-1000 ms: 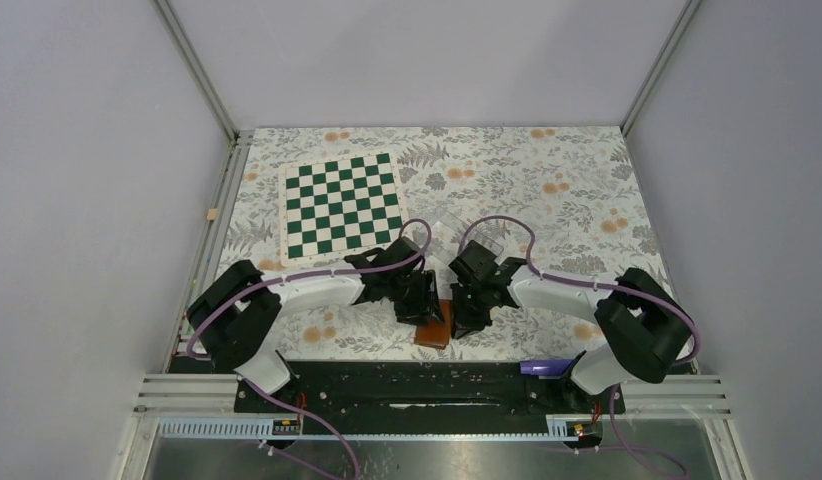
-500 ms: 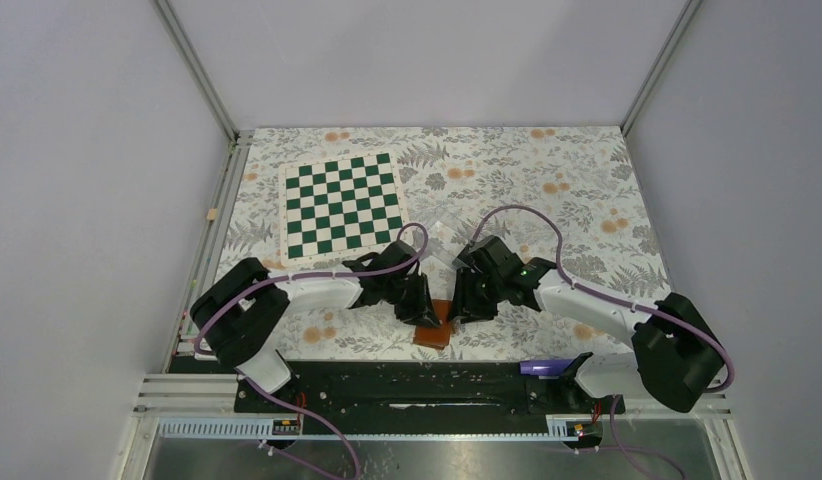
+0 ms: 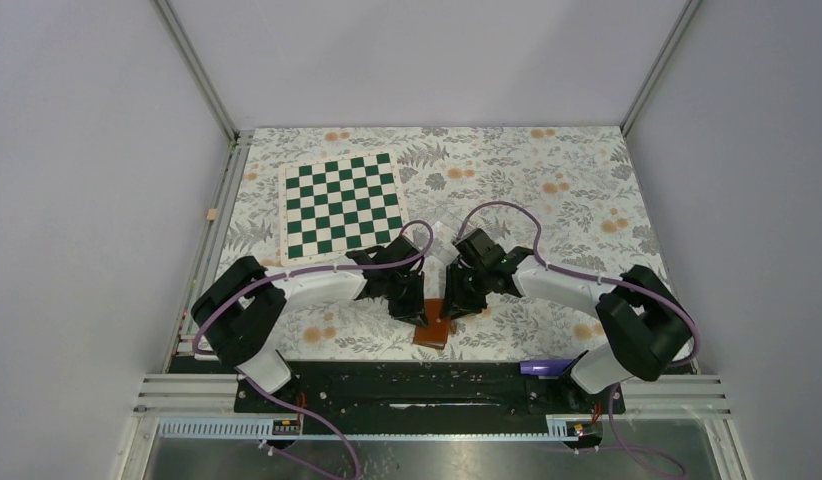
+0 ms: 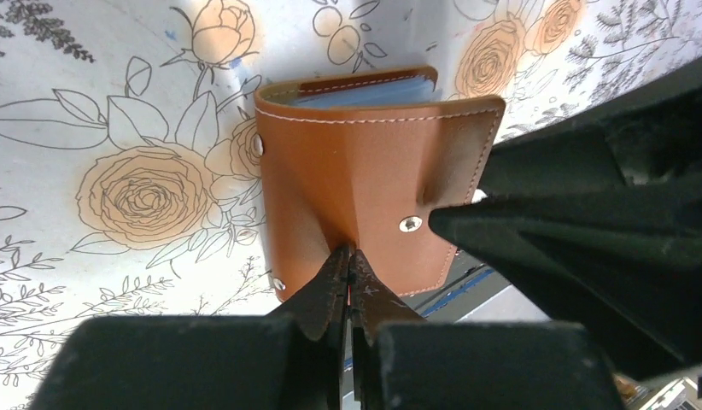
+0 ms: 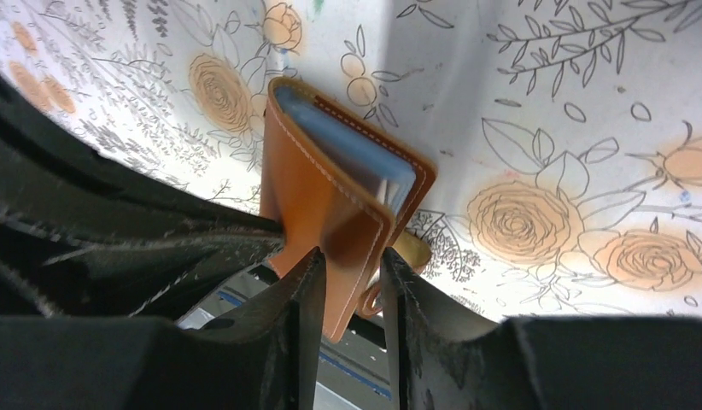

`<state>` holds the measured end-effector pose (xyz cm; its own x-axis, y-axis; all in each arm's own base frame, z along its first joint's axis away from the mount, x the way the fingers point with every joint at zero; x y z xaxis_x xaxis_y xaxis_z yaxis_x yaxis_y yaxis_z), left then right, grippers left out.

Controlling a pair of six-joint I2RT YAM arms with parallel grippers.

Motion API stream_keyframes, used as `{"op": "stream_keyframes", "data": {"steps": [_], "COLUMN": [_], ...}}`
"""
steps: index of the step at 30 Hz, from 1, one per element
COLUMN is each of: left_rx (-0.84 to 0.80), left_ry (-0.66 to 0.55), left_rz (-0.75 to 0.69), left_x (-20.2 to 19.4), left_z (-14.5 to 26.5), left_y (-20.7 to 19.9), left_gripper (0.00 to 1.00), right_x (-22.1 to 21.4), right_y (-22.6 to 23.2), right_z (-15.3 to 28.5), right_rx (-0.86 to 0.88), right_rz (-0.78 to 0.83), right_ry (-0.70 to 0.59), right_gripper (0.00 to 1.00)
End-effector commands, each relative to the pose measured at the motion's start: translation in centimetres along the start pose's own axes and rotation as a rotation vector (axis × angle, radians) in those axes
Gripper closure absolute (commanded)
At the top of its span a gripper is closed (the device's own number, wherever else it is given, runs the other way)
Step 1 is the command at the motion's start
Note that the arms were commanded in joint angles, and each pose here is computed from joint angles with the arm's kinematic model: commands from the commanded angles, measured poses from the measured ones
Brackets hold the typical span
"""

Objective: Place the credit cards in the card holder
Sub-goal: Close the card holder at the corner of the board.

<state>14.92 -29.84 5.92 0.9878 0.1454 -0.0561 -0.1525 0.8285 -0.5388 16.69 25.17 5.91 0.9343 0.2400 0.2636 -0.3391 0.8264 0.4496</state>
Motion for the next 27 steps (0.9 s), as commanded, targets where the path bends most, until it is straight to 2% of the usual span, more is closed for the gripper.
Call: {"op": "stream_keyframes", "data": {"steps": [1,5,11,16,24,27], "left_rx": [-0.013,-0.037,0.069,0.134,0.083,-0.018], "left_ry": [-0.009,0.019,0.05,0.068,0.013,-0.022], "left_rz": [-0.044,-0.056,-0.084,-0.116,-0.133,-0.135], "left_x": [0.2,-0.2,-0.9,-1.5,-1.0,-0.7], "left_z": [0.2,-0.1,-1.3,-1.9,-1.0,-0.1], "left_y": [-0.5,-0.9,0.9,1.9,0.3,-1.7], "left_gripper": [1.0,1.0,1.0,1.0,1.0,0.9], "right_x": [1.0,1.2,2.0,2.3,2.3,1.4], "right_y": [0.1,0.1,0.2,0.3,0.5,0.0], "right_z": [-0.6,-0.5,2.2,2.8,0.7,-1.3], "right_rx": [-0.001,-0.008,-0.037,-0.042,0.0,0.006], "right_rz": [0.026,0.037,0.074,0.09,0.066,0.043], "right_ry": [0.01,0.007,-0.093,-0.12,-0.082,-0.003], "right_gripper": [0.65,0.66,0.68,0.68,0.74,0.81]}}
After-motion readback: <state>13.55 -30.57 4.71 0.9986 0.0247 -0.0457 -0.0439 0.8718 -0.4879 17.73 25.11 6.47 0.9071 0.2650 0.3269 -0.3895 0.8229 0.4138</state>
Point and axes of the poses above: each gripper's point midway between its finger pads, its own z axis back along the fingers, its own y axis along the line the jaws close on, x = y × z, the point moved 2 cm from there along z, back along the fingers, and after that the axes turned 15 degrees about z, right-handed, at the moved point
